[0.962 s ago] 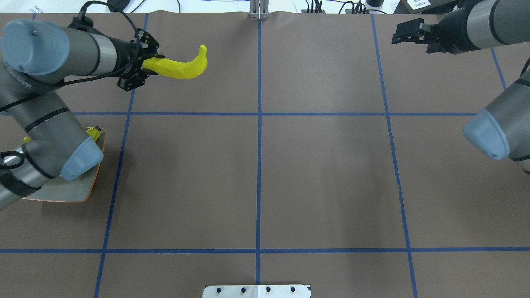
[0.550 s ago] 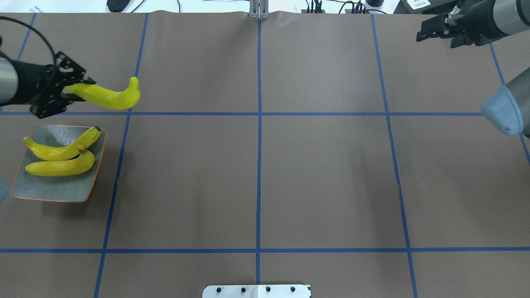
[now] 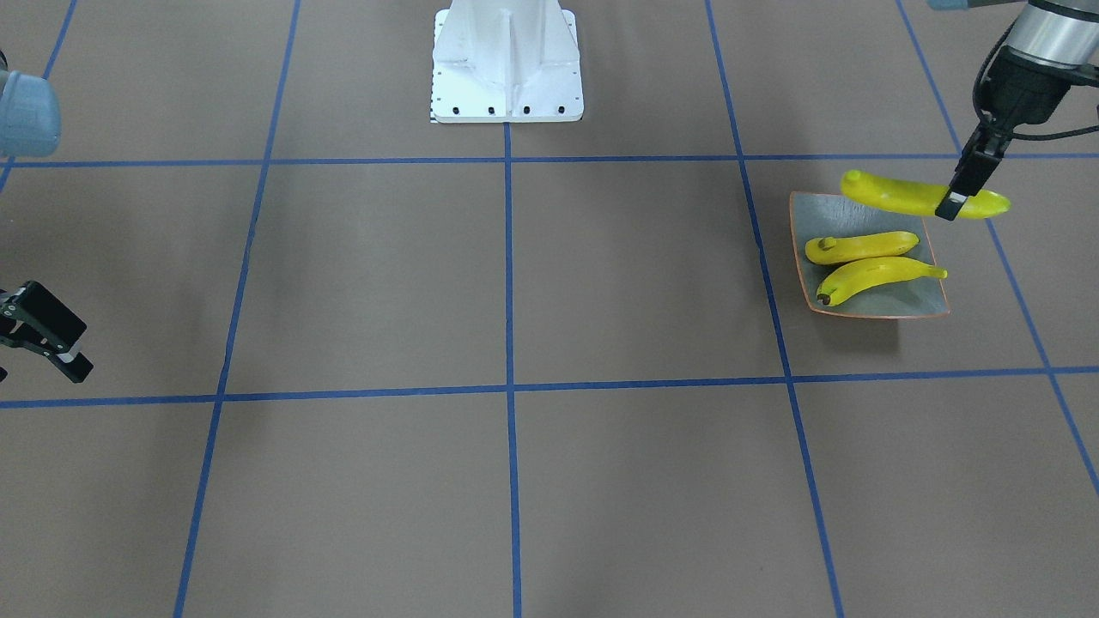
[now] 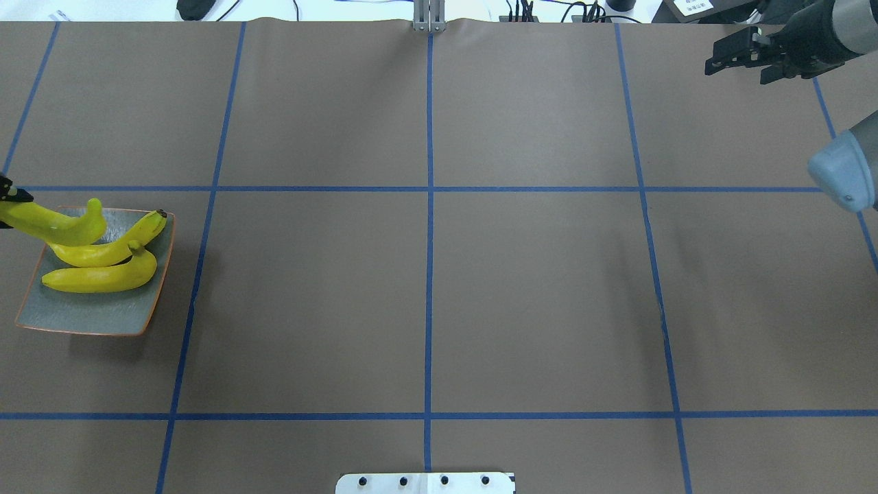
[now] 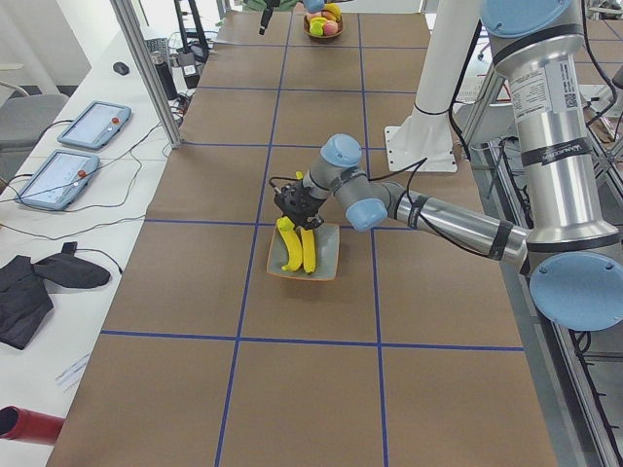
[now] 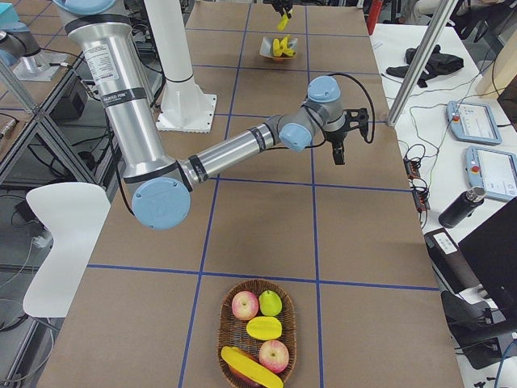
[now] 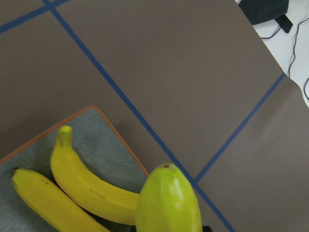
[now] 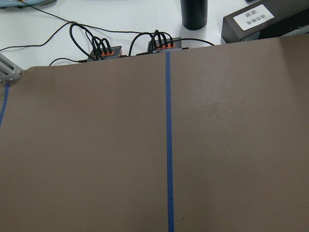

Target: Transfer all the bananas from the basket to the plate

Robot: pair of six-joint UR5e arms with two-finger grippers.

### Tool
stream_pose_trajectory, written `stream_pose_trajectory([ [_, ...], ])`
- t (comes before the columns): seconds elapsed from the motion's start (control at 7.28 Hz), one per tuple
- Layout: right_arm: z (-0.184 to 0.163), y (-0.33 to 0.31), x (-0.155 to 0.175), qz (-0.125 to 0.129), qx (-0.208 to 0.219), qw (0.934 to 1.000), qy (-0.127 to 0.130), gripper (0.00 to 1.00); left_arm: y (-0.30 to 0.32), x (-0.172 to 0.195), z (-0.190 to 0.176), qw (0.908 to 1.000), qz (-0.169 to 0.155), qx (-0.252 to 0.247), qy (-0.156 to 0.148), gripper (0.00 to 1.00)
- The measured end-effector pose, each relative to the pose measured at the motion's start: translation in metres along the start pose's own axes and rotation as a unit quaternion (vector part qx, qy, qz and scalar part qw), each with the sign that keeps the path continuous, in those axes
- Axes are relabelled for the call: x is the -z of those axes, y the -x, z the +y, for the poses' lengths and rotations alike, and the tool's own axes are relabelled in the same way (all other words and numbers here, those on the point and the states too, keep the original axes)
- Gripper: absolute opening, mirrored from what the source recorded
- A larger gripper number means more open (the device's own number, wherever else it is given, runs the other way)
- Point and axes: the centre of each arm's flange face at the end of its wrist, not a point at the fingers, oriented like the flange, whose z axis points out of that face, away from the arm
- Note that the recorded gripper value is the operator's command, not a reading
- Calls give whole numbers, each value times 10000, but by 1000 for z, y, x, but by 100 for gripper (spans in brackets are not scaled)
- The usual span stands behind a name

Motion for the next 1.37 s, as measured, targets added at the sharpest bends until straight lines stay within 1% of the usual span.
stream_pose_trajectory([
  [0.27, 0, -2, -2, 2, -10, 10000, 25, 100, 28, -24, -15, 9997, -214, 58, -29, 0],
  [0.55, 0, -2, -3, 0, -9, 10000, 38, 100, 39, -31, -16, 9994, -341, 80, 15, 0],
  [0.82, 0, -2, -3, 3, -13, 10000, 42, 100, 42, -36, -5, 9987, -447, 22, 234, 0],
  [1.1, 1, -3, -4, 10, -19, 10000, 47, 100, 47, -49, 15, 9970, -612, -113, 460, 0],
  [1.37, 1, -4, -4, 4, -27, 10000, 66, 100, 55, -64, 23, 9954, -769, -168, 552, 0],
])
